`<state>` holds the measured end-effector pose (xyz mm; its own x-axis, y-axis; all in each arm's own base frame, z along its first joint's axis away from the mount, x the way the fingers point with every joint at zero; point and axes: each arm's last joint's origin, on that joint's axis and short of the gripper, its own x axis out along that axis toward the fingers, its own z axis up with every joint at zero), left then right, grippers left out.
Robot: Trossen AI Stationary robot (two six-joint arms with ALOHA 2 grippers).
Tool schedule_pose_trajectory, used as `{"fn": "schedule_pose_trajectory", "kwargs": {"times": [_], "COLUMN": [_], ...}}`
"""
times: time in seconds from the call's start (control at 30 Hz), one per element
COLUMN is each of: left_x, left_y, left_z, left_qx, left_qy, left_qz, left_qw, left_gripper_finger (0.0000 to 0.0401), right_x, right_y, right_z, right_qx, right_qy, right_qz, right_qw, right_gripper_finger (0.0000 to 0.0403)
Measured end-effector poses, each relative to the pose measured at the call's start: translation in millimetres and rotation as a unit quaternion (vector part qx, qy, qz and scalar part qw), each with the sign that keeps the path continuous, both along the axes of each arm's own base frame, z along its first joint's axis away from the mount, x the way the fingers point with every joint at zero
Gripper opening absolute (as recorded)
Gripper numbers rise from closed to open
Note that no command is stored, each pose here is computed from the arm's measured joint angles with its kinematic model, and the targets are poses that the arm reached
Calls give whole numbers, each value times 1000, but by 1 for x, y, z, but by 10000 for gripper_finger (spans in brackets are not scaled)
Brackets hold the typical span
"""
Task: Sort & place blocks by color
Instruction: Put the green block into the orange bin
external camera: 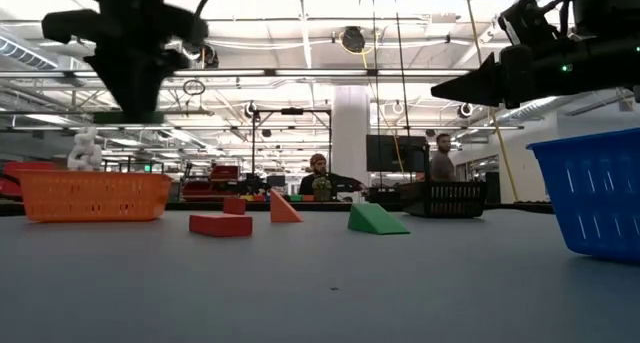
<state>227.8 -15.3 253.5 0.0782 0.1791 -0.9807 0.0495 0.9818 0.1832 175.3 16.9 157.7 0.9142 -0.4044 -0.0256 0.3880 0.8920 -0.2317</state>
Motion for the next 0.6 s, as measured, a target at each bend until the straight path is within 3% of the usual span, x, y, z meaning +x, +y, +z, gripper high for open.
{"fn": "schedule_pose_trajectory", "kwargs": {"times": [0.23, 0.33, 0.6], "left_x": [-14, -18, -18], "left_y": [17, 19, 20], "left_z": [-37, -55, -61], "left_qx": [-21, -28, -13], "left_qy": [39, 34, 20], "left_qz": [127, 150, 152], "left_qw": [991, 988, 988], "left_gripper_finger": [107, 114, 278], "right_x": [0, 0, 0], "right_y": [1, 1, 1], "right_z": [0, 0, 0], "right_qx": [11, 20, 20], "right_qy": [-3, -7, -7], "right_qz": [3, 3, 3], "right_qw": [1000, 1000, 1000], "right_gripper_finger": [196, 196, 196]}}
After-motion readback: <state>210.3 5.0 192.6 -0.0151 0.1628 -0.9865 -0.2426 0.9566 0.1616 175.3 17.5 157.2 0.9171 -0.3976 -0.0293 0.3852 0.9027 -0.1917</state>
